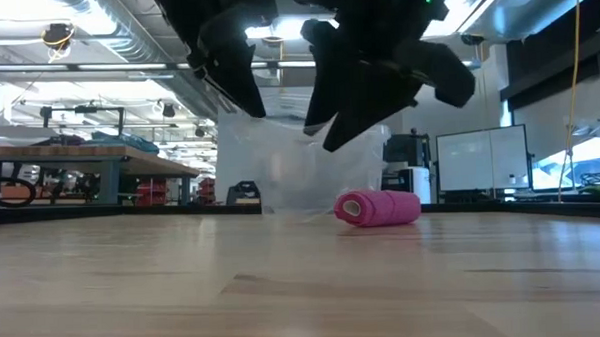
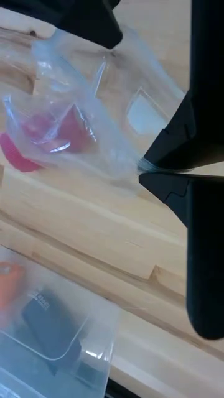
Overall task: Roll bandage
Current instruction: Open the transparent zip lock bag, then put the pink bandage into the transparent zip lock bag
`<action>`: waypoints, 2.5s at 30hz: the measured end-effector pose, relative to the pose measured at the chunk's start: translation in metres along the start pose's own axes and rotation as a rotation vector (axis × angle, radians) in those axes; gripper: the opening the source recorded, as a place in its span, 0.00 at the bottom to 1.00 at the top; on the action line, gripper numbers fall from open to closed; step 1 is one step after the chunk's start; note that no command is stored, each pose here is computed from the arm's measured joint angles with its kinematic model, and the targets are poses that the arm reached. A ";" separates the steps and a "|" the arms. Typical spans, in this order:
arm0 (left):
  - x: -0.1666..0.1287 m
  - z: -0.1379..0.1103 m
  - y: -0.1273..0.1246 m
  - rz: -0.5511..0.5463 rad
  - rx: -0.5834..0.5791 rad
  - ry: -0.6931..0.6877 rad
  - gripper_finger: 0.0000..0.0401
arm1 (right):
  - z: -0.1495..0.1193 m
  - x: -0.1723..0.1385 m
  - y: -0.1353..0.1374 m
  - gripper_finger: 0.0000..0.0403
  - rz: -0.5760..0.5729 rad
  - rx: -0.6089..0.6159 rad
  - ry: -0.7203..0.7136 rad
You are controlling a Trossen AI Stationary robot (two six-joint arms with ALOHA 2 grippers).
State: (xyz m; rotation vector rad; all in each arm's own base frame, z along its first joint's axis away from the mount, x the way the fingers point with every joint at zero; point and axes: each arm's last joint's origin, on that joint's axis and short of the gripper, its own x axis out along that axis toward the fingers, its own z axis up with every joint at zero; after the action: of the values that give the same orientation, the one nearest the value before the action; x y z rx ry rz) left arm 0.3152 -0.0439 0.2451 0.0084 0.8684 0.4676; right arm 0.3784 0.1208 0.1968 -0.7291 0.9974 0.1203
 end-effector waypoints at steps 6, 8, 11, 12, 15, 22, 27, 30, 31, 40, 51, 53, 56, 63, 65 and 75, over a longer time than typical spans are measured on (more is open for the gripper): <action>0.000 0.000 0.000 -0.001 -0.013 0.000 0.01 | 0.009 -0.011 0.011 0.44 -0.021 -0.013 -0.048; 0.000 0.000 0.000 -0.002 -0.014 -0.002 0.01 | 0.011 -0.011 0.010 0.44 -0.026 0.023 -0.070; 0.000 0.001 0.000 -0.003 -0.018 -0.009 0.01 | 0.012 -0.006 0.005 0.44 -0.012 0.074 -0.096; 0.000 0.002 0.000 -0.005 -0.021 -0.014 0.01 | 0.012 -0.004 0.003 0.45 -0.009 0.094 -0.103; 0.000 0.002 0.000 -0.005 -0.024 -0.019 0.01 | 0.009 0.001 -0.004 0.49 0.002 0.140 -0.122; 0.000 0.002 0.000 -0.004 -0.011 -0.018 0.01 | 0.002 0.010 -0.015 0.61 0.027 0.214 -0.123; 0.000 0.002 0.000 -0.004 -0.011 -0.017 0.01 | 0.014 -0.011 -0.009 0.62 0.013 0.209 -0.213; 0.000 0.002 0.000 -0.005 -0.014 -0.020 0.01 | 0.024 -0.028 -0.006 0.62 -0.032 0.203 -0.298; 0.000 0.002 0.000 -0.005 -0.013 -0.019 0.01 | 0.025 -0.031 -0.004 0.62 -0.045 0.190 -0.297; 0.000 0.001 0.000 -0.004 -0.022 -0.014 0.01 | -0.004 -0.095 0.001 0.58 -0.081 0.105 -0.106; 0.000 0.001 0.000 -0.006 -0.021 -0.013 0.01 | -0.086 -0.070 -0.006 0.51 -0.014 0.251 -0.173; 0.000 0.002 0.000 -0.006 -0.011 -0.014 0.01 | -0.098 -0.055 -0.001 0.51 0.015 0.259 -0.161; 0.000 0.002 0.000 -0.007 -0.009 -0.014 0.01 | -0.113 -0.040 0.006 0.53 0.017 0.266 -0.123; 0.000 0.002 0.000 -0.007 -0.010 -0.013 0.01 | -0.138 -0.027 -0.008 0.67 -0.042 0.323 -0.002; 0.000 0.002 0.000 -0.007 -0.011 -0.013 0.01 | -0.144 -0.023 -0.018 0.71 -0.038 0.330 0.001; 0.000 0.002 0.000 -0.007 -0.011 -0.012 0.01 | -0.198 0.007 -0.056 0.69 0.097 0.414 -0.255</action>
State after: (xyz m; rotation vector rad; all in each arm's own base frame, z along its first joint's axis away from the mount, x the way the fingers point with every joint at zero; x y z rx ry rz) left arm 0.3165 -0.0437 0.2459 -0.0017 0.8543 0.4651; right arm 0.2626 -0.0436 0.1535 -0.2772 0.7789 0.0847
